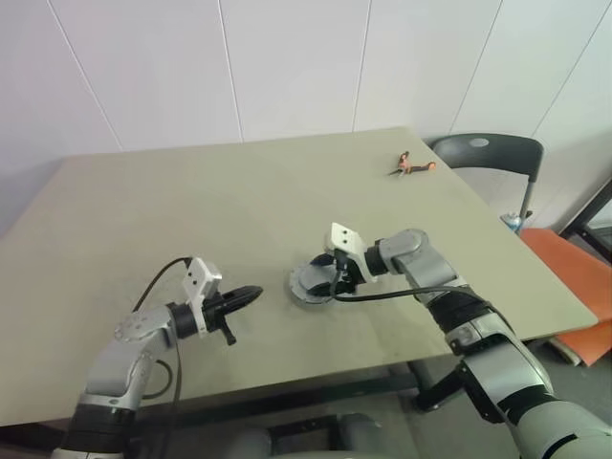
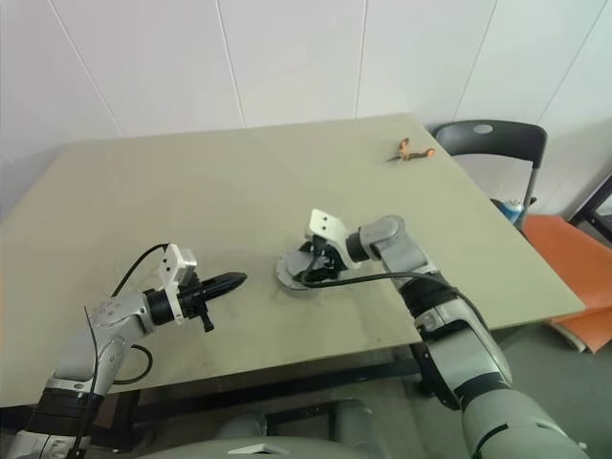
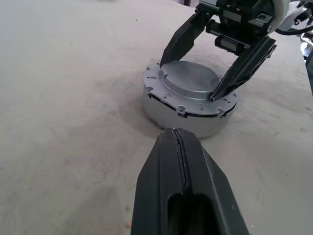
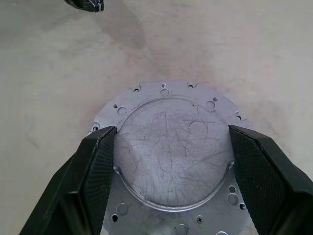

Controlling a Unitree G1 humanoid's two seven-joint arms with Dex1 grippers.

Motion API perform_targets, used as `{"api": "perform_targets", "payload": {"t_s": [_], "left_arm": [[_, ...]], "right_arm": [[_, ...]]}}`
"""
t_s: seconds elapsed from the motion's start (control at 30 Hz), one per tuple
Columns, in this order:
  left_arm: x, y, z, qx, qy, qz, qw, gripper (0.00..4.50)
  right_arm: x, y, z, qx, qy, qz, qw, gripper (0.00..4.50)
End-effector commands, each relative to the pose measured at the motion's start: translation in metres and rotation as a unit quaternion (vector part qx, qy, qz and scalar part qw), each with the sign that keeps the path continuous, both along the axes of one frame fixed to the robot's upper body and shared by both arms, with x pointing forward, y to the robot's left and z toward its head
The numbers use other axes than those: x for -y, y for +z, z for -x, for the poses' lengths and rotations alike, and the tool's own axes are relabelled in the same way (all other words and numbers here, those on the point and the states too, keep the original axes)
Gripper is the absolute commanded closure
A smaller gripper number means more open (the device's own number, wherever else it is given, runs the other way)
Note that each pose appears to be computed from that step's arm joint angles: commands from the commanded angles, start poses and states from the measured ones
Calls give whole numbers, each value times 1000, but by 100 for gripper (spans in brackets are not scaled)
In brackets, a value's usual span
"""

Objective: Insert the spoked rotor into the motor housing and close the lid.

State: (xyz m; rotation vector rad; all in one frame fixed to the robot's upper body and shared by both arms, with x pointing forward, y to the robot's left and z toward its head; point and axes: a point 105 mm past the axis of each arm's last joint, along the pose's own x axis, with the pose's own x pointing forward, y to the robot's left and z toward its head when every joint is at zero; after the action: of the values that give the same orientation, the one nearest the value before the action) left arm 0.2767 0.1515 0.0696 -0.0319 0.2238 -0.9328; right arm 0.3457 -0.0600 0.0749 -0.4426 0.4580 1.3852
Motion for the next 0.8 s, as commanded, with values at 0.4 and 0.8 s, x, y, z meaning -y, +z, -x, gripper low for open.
{"api": "perform_targets", "payload": {"t_s": [0.4,0.8], "left_arm": [[2,8,-2,21,-3,0,1000,450],[2,7,-1,20,-4,0,1000,450]], "right_arm": [[12,-9,5,-24,3,35,999,131],[15,-11,1,-27,-12,37,999,131]]}}
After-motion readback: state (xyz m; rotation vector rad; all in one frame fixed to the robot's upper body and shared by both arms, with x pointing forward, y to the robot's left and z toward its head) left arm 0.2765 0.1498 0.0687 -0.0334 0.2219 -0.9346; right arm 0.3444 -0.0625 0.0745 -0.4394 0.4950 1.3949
